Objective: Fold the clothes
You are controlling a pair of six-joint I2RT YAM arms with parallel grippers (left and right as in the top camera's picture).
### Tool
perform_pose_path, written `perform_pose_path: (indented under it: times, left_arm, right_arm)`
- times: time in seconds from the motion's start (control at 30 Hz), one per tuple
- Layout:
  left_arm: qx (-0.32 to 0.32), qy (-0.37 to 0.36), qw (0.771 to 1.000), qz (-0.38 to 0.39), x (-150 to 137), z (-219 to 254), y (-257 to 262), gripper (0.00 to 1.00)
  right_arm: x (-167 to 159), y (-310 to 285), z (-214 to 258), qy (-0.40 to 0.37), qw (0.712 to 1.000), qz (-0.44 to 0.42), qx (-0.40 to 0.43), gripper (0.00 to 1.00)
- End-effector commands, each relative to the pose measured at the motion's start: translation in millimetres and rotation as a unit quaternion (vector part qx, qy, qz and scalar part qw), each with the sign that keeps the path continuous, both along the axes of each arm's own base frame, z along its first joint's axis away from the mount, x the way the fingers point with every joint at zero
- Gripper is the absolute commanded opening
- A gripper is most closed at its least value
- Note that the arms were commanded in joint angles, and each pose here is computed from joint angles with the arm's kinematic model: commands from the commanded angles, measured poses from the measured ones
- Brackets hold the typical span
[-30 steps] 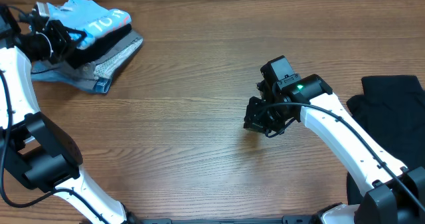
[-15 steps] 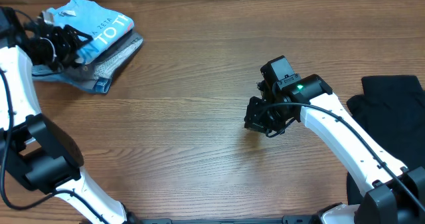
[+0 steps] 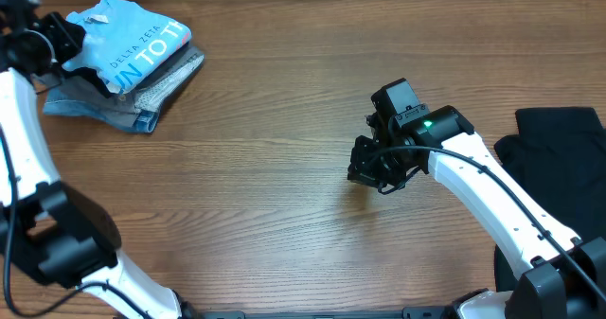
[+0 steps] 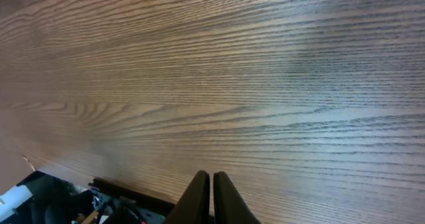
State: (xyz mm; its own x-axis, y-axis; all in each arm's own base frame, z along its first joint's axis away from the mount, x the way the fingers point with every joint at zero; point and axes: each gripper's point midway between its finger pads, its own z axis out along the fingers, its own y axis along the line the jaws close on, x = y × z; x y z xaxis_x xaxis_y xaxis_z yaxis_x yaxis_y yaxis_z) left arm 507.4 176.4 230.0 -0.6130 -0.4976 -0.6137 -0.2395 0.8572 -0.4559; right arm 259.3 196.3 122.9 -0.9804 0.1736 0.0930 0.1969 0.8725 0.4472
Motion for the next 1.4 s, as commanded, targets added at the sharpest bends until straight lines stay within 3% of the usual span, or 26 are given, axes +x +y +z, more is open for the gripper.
perform_pose_path:
  times: [0.0,0.07,0.17,0.33,0.43,0.53,0.6,0.63,0.73,0.83,0.9,1.0,1.07,1.17,1.37]
  left_arm:
    - [0.016,0.036,0.999,0.009,11.8,-46.8,14.8,0.43]
    - [0.016,0.027,0.999,0.005,19.0,-51.4,16.6,0.55]
    - [0.021,0.017,1.0,0.006,24.1,-50.0,18.8,0.55]
    - [0.025,0.002,1.0,0.007,30.0,-44.8,18.6,0.1]
    - [0.024,-0.023,0.999,-0.008,37.8,-35.8,13.2,0.05]
    - [0.016,-0.037,0.999,-0.006,41.8,-28.4,12.4,0.11]
    - [0.019,-0.038,0.999,-0.003,42.5,-26.7,13.9,0.45]
    - [0.024,-0.036,0.999,0.002,42.3,-27.3,16.4,0.5]
    - [0.041,-0.021,0.999,0.022,39.3,-32.5,24.6,0.61]
    - [0.067,0.003,0.996,0.055,33.8,-39.7,38.5,0.64]
    - [0.083,0.009,0.994,0.072,32.5,-40.7,46.4,0.59]
    - [0.09,-0.003,0.993,0.072,37.4,-36.0,46.5,0.41]
    - [0.091,-0.007,0.993,0.068,39.9,-34.7,43.0,0.23]
    - [0.105,-0.016,0.993,0.049,45.4,-31.7,35.7,0.04]
    - [0.093,-0.092,0.991,-0.01,66.3,-3.2,12.5,0.04]
  right_arm:
    - [4.6,0.3,5.4,-0.014,1.0,0.0,0.0,0.07]
    - [4.8,0.3,5.5,-0.014,1.0,0.001,0.0,0.08]
    - [4.8,0.1,5.4,-0.014,1.0,0.0,0.0,0.08]
    - [5.6,-0.7,5.1,-0.016,1.0,-0.001,-0.003,0.08]
    - [5.6,-0.6,5.0,-0.016,1.0,0.0,-0.003,0.08]
    - [6.2,-0.5,5.1,-0.017,1.0,-0.001,-0.002,0.08]
    - [6.0,-0.4,5.1,-0.017,1.0,0.0,-0.002,0.08]
    - [6.0,-0.4,5.1,-0.017,1.0,0.0,-0.002,0.08]
    - [6.2,-0.5,5.1,-0.017,1.0,0.0,-0.002,0.08]
    - [6.3,-0.5,5.1,-0.018,1.0,-0.001,-0.002,0.08]
    - [6.3,-0.5,5.1,-0.018,1.0,-0.001,-0.002,0.08]
    - [6.8,-0.1,5.3,-0.019,1.0,-0.001,-0.002,0.08]
    - [7.8,0.3,5.5,-0.021,1.0,-0.001,-0.001,0.08]
    - [8.3,0.6,5.7,-0.022,1.0,-0.001,0.0,0.08]
    - [8.6,0.7,5.8,-0.023,1.0,-0.001,0.0,0.08]
